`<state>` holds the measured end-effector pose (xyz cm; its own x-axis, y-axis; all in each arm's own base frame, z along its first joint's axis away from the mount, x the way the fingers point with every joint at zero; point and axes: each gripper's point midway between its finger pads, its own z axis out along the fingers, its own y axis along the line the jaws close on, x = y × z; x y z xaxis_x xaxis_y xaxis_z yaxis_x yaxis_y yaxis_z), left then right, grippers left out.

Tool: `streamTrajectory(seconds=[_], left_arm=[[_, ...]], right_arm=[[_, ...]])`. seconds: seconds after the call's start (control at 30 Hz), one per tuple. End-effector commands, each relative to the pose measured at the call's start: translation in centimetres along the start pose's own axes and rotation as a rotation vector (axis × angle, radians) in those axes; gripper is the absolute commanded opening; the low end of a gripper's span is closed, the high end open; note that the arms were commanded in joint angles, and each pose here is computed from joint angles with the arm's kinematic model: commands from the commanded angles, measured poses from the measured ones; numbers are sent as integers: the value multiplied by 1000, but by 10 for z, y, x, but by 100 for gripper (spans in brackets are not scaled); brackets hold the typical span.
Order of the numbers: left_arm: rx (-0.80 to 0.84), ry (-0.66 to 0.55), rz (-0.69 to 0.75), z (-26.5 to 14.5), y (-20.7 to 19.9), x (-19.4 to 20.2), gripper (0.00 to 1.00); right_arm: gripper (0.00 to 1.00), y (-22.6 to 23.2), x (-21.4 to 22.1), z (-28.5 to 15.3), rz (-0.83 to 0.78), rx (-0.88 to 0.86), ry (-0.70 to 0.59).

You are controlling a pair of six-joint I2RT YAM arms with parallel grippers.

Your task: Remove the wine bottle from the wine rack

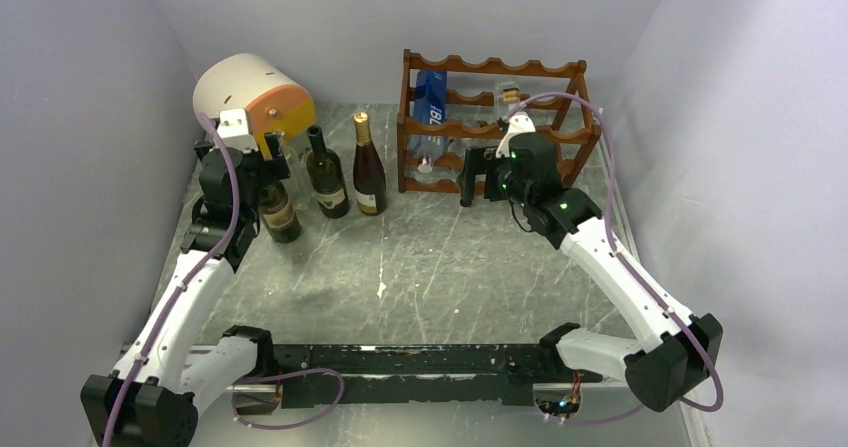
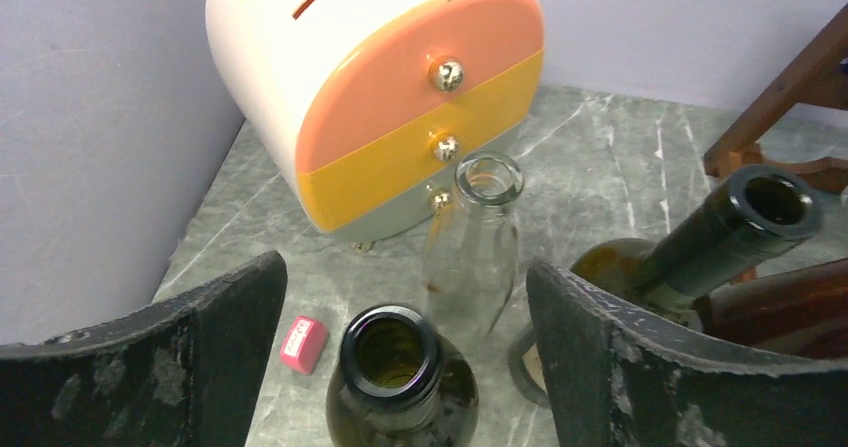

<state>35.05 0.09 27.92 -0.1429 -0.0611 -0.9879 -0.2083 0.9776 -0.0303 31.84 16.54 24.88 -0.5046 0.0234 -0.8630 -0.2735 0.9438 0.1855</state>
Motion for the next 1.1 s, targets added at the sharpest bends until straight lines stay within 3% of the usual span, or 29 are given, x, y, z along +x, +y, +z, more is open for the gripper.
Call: streamTrajectory(seconds=[0.0, 0.37, 0.67, 0.9, 1.07], left_arm=[[52, -61, -10, -9, -4, -17, 95], [206, -135, -61, -52, -20, -57, 97], [451, -202, -75, -94, -51, -80, 96], [758, -267, -29, -128, -91, -61, 93], [843, -248, -23, -137, -100, -35, 92]], right_arm=[[99, 11, -12, 6, 23, -44, -20], [99, 17, -6, 20, 27, -67, 16], [99, 26, 2, 34, 100, -104, 22], [98, 42, -10, 50, 198, -170, -38], [94, 52, -18, 69, 275, -204, -96]])
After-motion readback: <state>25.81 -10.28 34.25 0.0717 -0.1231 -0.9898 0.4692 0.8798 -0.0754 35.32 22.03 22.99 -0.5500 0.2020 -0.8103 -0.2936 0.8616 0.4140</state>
